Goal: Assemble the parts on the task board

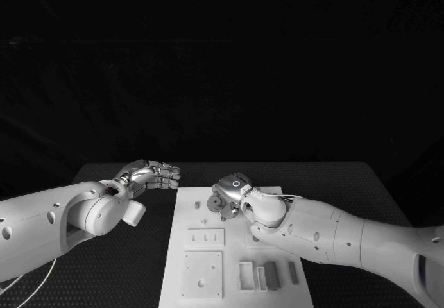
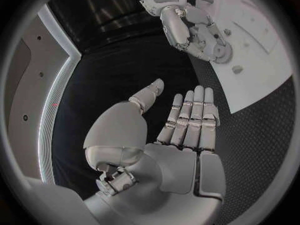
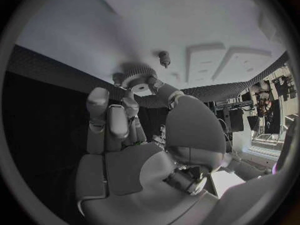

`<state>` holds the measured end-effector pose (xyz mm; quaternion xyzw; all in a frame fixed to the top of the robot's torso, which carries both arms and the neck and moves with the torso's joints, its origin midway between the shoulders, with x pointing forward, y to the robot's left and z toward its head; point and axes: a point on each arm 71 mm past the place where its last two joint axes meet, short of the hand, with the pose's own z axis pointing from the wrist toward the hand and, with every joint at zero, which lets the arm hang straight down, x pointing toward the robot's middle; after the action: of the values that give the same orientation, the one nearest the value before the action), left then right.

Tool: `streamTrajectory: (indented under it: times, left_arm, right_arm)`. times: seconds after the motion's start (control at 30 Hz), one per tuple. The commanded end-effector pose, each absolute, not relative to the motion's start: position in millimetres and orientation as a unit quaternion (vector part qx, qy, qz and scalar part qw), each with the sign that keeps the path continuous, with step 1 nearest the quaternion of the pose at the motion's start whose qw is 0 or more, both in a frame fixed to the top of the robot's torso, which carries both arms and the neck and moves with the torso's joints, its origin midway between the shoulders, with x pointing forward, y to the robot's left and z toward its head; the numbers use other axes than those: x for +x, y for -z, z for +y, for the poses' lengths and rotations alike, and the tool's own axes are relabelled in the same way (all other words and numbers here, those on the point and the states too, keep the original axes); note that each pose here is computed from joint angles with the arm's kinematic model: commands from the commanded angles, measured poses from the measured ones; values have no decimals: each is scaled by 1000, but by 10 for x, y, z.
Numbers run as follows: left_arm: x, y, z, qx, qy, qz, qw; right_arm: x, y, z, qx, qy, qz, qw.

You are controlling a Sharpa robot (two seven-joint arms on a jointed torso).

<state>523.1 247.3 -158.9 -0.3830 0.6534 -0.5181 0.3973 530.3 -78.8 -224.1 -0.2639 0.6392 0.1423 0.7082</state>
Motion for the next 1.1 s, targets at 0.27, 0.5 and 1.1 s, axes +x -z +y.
streamTrajectory:
  times: [0.27,0.5,1.1]
  left_arm:
    - [5253,1578,2425,-375,526,653,395]
    - [5257,1578,2429,-376,526,653,395]
    - [5255,1579,2430,-376,526,653,394]
  right_arm:
    - [5337,2256,-838,-257,-132,651,702]
    - [5337,2262,-836,-250,-140,657,697]
    - [5358,2334,-887,-219,-165,702,657]
